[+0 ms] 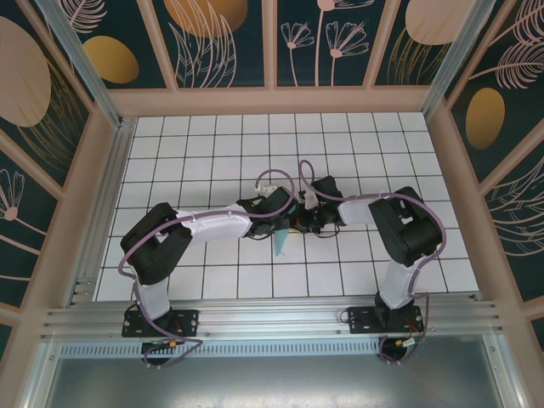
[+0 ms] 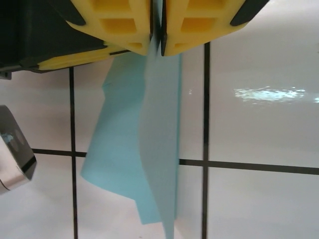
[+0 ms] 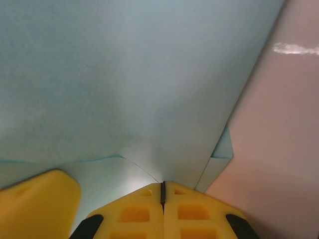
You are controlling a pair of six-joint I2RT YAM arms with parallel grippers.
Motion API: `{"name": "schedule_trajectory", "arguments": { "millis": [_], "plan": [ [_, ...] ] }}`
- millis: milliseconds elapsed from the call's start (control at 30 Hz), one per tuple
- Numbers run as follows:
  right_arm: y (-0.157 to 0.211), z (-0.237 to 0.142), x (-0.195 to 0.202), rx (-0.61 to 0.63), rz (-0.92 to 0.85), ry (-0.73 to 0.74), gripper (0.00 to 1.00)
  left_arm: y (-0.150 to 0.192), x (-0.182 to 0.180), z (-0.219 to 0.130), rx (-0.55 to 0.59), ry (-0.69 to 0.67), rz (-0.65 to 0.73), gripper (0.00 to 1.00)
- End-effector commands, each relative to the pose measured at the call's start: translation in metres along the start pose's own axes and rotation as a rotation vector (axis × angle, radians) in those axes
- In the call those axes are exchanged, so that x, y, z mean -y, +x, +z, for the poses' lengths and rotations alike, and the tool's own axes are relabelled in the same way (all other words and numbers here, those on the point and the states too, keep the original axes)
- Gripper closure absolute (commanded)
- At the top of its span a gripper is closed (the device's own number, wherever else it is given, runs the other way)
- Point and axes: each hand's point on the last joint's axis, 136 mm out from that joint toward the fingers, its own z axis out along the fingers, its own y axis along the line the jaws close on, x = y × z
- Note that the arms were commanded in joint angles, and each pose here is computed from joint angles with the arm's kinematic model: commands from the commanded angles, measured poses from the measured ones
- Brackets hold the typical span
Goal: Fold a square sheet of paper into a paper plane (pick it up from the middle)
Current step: Fold the wing for the fifth time at the center of the table.
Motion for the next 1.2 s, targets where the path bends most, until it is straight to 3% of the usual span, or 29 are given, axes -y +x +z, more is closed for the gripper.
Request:
{"name": "schedule_trajectory", "arguments": {
  "millis": [0, 233, 633, 700, 833, 1067, 1167],
  "plan": [
    [0.013, 0.003, 0.027, -0.031, 0.075, 0.06, 0.94, 0.003, 0.002, 0.001, -0.007, -0.015, 0.015, 0.81],
    [0.013, 0.002, 0.028, -0.028, 0.087, 0.057, 0.94, 0.005, 0.017, -0.004, -0.013, 0.094, 0.002, 0.65],
    [0.013, 0.001, 0.031, -0.028, 0.103, 0.049, 0.96, 0.008, 0.038, -0.008, -0.033, 0.254, -0.063, 0.59],
    [0.014, 0.001, 0.031, -0.031, 0.104, 0.05, 0.96, 0.007, 0.039, -0.01, -0.037, 0.29, -0.086, 0.59],
    [0.013, 0.001, 0.031, -0.032, 0.107, 0.052, 0.96, 0.0, 0.039, -0.016, -0.021, 0.335, -0.131, 0.69],
    [0.011, 0.002, 0.031, -0.033, 0.108, 0.053, 0.96, 0.006, 0.02, -0.017, -0.044, 0.358, -0.174, 0.67],
    [0.011, 0.002, 0.031, -0.034, 0.108, 0.053, 0.96, 0.008, 0.015, -0.014, -0.052, 0.359, -0.189, 0.75]
  ]
}}
